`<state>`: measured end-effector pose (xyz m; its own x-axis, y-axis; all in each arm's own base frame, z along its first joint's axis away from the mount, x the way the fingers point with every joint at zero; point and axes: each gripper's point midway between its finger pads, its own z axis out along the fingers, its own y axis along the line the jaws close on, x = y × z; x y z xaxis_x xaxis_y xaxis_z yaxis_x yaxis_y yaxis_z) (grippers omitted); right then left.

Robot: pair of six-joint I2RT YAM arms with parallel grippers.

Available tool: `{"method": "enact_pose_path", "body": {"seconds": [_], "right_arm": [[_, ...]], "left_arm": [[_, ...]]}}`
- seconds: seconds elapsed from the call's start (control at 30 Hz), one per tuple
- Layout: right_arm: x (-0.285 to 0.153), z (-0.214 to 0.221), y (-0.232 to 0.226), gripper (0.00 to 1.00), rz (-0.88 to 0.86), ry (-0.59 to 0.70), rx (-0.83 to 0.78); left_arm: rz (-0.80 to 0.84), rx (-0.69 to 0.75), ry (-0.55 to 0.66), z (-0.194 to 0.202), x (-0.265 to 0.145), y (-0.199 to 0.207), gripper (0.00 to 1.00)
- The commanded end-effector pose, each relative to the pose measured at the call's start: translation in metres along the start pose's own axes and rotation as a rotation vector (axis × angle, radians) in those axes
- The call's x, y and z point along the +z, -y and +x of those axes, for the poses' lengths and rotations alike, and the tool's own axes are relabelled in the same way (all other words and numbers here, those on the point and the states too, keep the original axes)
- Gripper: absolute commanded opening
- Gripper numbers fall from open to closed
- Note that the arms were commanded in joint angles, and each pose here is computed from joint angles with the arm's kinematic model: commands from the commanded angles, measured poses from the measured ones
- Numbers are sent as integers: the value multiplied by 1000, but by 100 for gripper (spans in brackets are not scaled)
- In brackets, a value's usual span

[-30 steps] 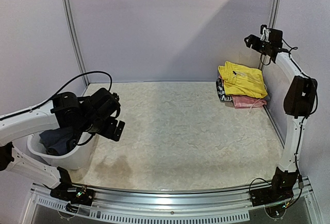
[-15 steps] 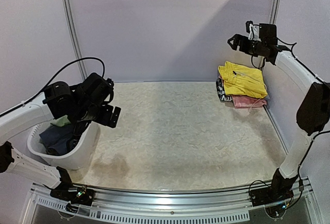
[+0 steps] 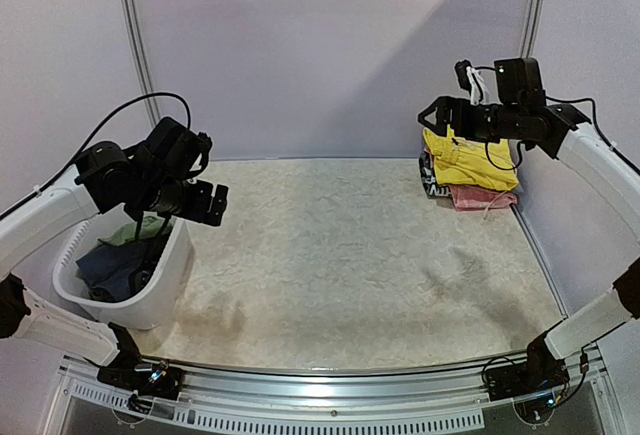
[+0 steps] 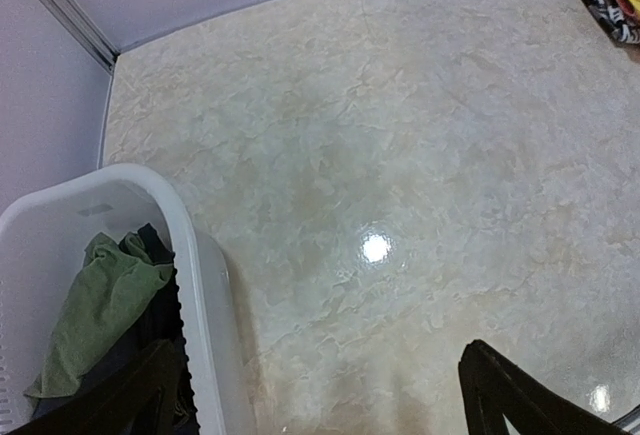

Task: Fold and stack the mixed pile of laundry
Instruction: Reset both arms

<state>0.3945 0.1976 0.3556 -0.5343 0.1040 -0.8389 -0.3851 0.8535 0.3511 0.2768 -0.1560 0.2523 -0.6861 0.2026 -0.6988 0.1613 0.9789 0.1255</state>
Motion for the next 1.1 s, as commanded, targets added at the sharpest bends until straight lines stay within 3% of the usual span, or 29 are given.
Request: {"method": "enact_pose_path", "body": {"seconds": [0.0, 0.3, 0.5, 0.7, 1.07], "right_arm": [[-21, 53, 17, 99, 81, -125, 59], [-86, 101, 37, 99, 171, -96, 160], [-118, 136, 57, 99, 248, -39, 330], [-126, 158, 68, 99, 282, -22, 444], [-121, 157, 70, 99, 304, -40, 433]], "left_arm": [[-4, -18, -12, 3, -1, -14, 100], [-22, -60, -54, 35, -6, -40, 100], [-26, -114, -44, 50, -10, -49, 100], [-22, -141, -45, 57, -8, -50, 100], [-25, -145, -39, 54, -5, -49, 100]]}}
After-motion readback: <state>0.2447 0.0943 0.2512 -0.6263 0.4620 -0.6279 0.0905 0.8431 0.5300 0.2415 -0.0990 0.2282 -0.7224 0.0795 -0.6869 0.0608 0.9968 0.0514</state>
